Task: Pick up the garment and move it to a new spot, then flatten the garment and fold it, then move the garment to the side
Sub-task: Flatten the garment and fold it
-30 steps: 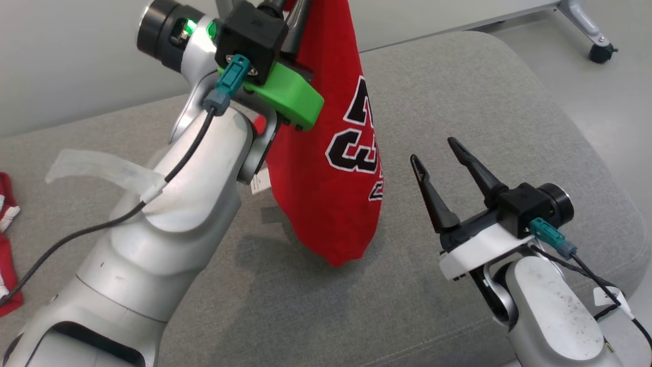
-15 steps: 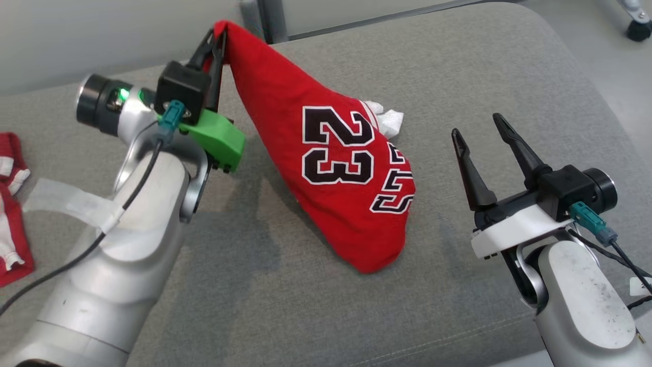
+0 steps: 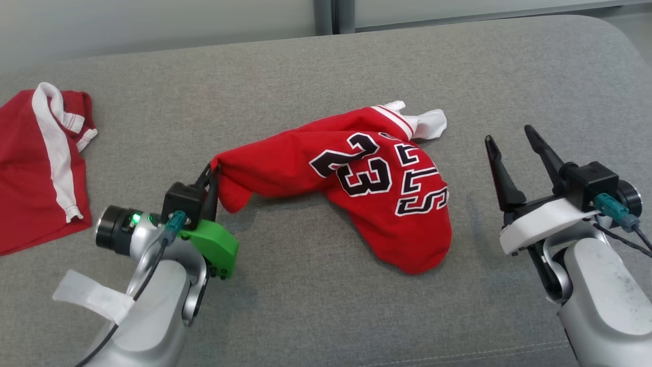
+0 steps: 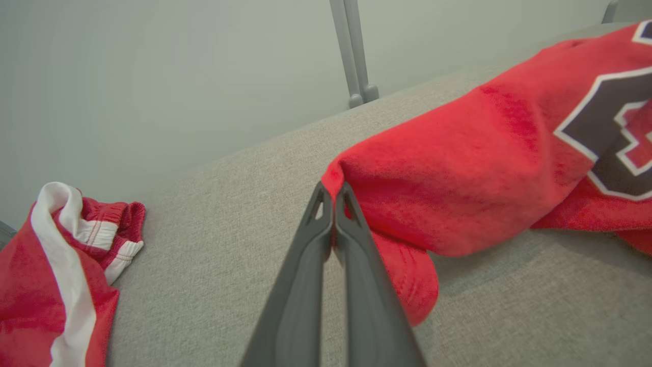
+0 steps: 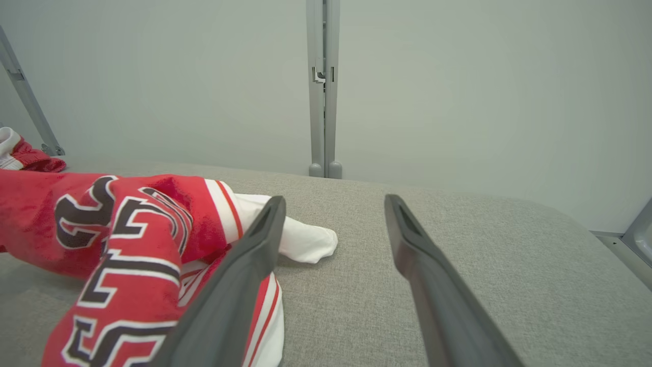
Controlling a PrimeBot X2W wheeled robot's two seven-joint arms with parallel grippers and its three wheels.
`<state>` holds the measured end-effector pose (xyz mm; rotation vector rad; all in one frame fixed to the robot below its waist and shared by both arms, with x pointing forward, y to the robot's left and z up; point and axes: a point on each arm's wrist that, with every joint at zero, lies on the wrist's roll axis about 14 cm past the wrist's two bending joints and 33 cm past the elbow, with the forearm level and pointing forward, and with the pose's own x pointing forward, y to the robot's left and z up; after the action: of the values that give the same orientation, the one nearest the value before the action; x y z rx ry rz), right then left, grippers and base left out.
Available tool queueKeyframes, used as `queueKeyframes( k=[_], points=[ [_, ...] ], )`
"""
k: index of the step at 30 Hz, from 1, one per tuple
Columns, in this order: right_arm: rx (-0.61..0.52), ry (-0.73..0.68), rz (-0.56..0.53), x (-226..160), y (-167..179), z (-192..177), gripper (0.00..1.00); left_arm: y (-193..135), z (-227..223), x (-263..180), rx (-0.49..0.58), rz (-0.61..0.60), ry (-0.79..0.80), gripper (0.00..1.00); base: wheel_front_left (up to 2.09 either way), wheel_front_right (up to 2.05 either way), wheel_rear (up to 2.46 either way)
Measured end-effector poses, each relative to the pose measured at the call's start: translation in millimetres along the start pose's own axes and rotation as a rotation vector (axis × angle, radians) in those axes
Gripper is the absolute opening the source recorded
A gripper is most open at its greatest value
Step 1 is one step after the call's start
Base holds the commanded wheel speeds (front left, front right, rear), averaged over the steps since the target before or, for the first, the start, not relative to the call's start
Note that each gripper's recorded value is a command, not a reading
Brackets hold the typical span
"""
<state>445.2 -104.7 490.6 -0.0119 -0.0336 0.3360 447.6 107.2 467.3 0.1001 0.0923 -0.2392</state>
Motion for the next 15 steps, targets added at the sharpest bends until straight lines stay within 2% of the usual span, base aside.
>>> queueKeyframes(
  k=[6,9,15],
  points=[
    [0.034,0.1,-0.029,18,-20,-21,1.0,-19,-28,-22,-0.052,-0.013,0.072,0.0,0.0,0.0,0.0],
    [0.064,0.155,-0.028,29,-23,-31,1.0,-28,-25,-25,-0.077,-0.019,0.061,0.0,0.0,0.0,0.0],
    [0.123,0.247,0.002,56,-15,-45,1.0,-22,-16,-29,-0.095,0.007,0.028,0.0,0.0,0.0,0.0]
  ],
)
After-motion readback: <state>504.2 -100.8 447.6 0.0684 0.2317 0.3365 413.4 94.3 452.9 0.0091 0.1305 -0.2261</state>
